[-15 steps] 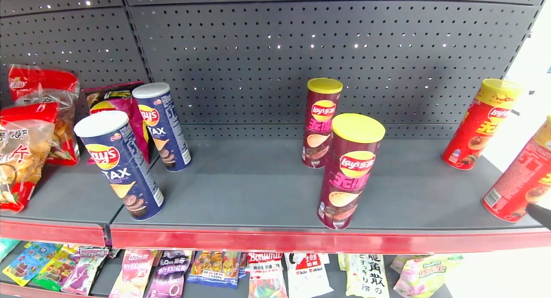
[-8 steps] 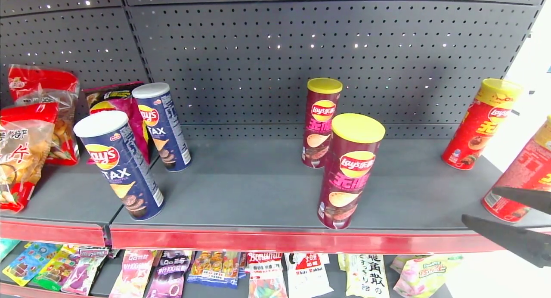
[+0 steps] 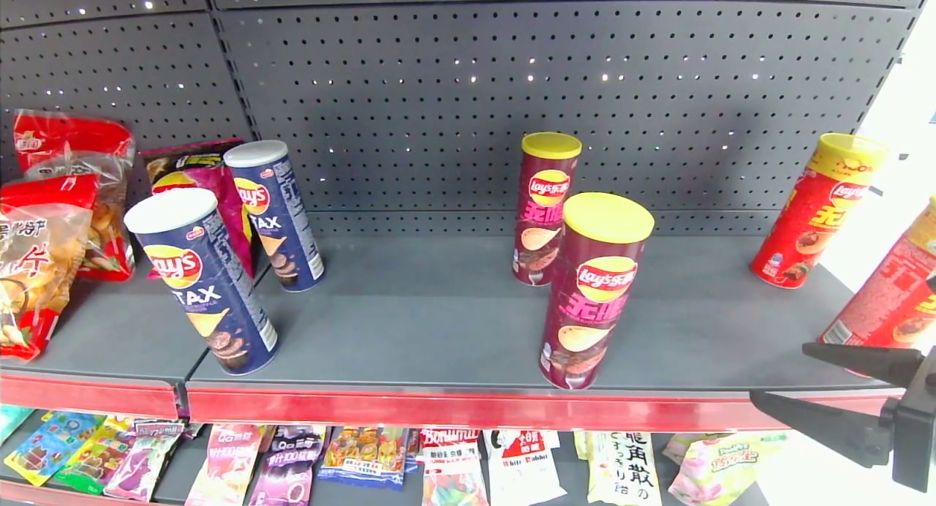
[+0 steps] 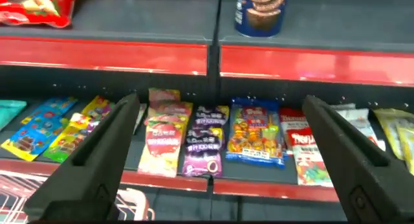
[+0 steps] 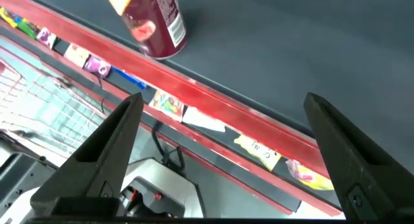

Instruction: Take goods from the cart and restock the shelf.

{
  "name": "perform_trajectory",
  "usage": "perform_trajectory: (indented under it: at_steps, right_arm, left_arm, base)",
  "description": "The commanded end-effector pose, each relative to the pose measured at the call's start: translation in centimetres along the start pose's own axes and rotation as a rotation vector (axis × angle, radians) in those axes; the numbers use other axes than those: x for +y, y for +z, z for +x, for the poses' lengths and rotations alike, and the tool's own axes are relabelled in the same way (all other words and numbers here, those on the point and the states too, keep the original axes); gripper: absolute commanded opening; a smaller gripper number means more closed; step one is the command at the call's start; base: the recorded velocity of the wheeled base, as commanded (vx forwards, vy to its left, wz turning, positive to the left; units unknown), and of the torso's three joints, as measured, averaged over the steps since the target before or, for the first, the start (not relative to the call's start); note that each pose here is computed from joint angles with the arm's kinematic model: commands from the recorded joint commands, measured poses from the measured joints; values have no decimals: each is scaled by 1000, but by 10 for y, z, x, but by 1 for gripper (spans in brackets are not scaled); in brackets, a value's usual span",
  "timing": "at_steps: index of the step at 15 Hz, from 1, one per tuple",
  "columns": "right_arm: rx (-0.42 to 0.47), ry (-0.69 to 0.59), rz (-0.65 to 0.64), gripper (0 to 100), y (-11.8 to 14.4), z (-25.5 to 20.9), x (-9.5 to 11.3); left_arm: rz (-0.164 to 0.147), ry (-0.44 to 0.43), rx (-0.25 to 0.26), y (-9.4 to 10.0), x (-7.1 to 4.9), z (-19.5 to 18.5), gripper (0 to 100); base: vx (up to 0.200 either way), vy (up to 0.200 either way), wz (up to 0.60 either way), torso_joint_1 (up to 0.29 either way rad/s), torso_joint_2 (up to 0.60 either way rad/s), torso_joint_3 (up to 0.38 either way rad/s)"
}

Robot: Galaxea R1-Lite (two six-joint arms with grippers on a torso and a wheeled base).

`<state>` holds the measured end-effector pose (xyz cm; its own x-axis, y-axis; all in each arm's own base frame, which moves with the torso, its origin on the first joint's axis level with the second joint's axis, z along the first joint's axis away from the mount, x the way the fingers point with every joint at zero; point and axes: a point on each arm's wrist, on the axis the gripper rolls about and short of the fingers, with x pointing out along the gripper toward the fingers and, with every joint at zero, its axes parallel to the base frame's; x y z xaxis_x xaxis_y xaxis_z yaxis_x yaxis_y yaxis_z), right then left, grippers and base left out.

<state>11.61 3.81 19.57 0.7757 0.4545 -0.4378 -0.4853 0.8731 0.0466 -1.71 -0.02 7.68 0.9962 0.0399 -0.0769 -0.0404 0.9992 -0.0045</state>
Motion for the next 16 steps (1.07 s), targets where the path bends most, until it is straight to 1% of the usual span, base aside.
perform_trajectory:
  at_steps: [1, 5, 9, 11, 13, 15, 16]
  right_arm:
    - [5, 1, -1, 100, -1, 1, 0]
    - [11, -1, 0, 100, -5, 0, 0]
    - [44, -1, 4, 100, -15, 2, 0]
    - [49, -9, -12, 100, -12, 5, -1]
    - [84, -26, -20, 100, -10, 14, -3]
    - [97, -28, -28, 100, -9, 25, -6]
    - [110, -48, -28, 100, -7, 35, -9]
  left_arm:
    - [14, -97, -75, -2, -1, -6, 100]
    - [9, -82, -74, -2, -1, -6, 100]
    - [9, -75, -74, -2, 0, -6, 100]
    - [9, -77, -74, -2, 0, -6, 100]
    - [9, -75, -74, -2, 0, -6, 100]
    - [9, -77, -74, -2, 0, -6, 100]
    - [9, -77, -74, -2, 0, -6, 100]
  base:
    - [0, 0, 0, 0, 0, 0]
    - [0, 0, 0, 0, 0, 0]
    - [0, 0, 0, 0, 0, 0]
    - [0, 0, 0, 0, 0, 0]
    - [0, 0, 0, 0, 0, 0]
    - [0, 0, 0, 0, 0, 0]
    - [0, 0, 0, 0, 0, 0]
